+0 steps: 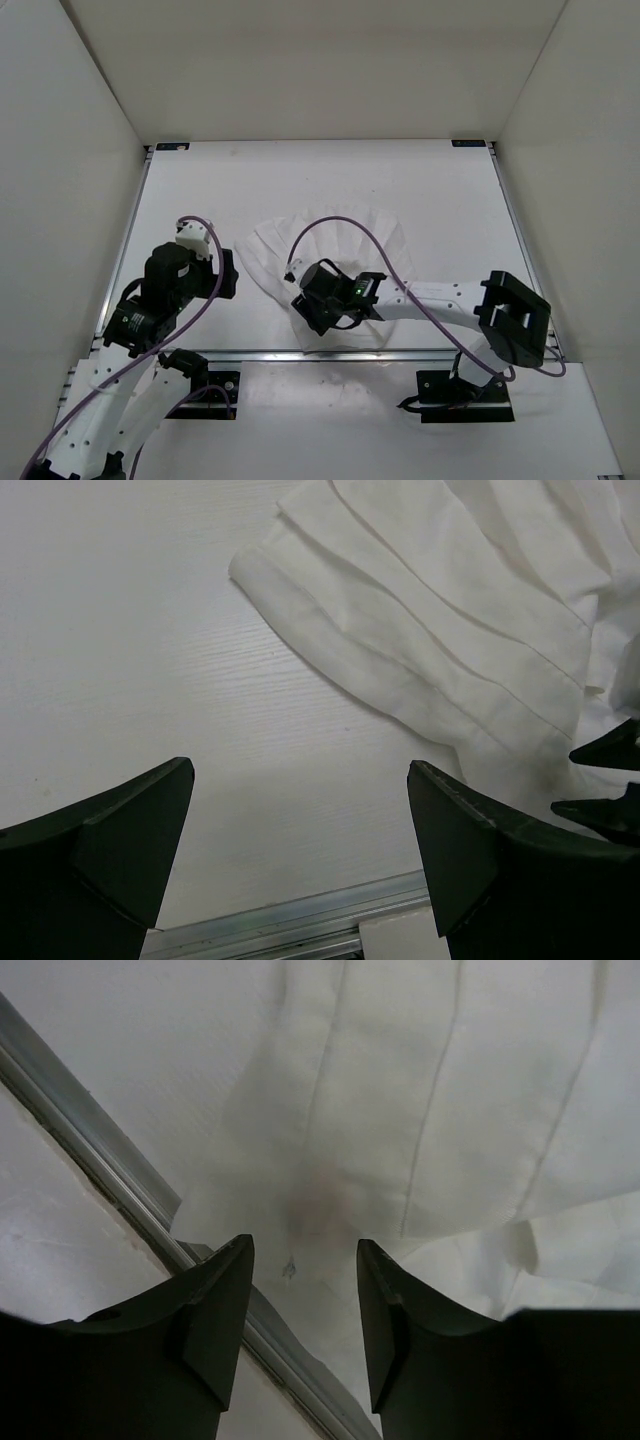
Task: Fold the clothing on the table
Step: Flatten the skirt out
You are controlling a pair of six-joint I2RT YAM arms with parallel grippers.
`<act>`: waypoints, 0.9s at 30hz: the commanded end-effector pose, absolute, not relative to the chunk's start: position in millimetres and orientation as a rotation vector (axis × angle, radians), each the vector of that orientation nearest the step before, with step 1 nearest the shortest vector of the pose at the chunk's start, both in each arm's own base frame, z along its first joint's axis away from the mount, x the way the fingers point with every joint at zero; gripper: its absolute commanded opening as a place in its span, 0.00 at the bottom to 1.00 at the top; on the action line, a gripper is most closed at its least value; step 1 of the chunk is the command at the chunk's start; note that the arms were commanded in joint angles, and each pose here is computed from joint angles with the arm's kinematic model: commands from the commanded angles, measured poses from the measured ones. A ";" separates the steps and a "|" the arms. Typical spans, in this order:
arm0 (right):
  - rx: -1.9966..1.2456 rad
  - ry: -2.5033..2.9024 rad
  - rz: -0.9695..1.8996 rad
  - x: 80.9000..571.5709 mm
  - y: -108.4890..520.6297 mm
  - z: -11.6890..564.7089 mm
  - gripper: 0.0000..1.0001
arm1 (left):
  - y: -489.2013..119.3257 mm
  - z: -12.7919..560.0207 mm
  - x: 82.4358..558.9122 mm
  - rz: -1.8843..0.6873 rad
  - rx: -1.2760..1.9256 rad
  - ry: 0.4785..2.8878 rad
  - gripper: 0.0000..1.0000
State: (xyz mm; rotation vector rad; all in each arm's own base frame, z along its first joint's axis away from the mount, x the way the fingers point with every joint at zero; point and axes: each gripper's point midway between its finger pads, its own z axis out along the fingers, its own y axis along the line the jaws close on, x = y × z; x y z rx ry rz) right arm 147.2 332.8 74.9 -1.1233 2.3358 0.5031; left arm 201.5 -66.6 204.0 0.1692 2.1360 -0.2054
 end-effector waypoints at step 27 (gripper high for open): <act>-1.022 2.404 0.307 163.1 352.3 34.7 0.11 | -60.5 209.1 206.0 -0.181 0.113 2.082 0.99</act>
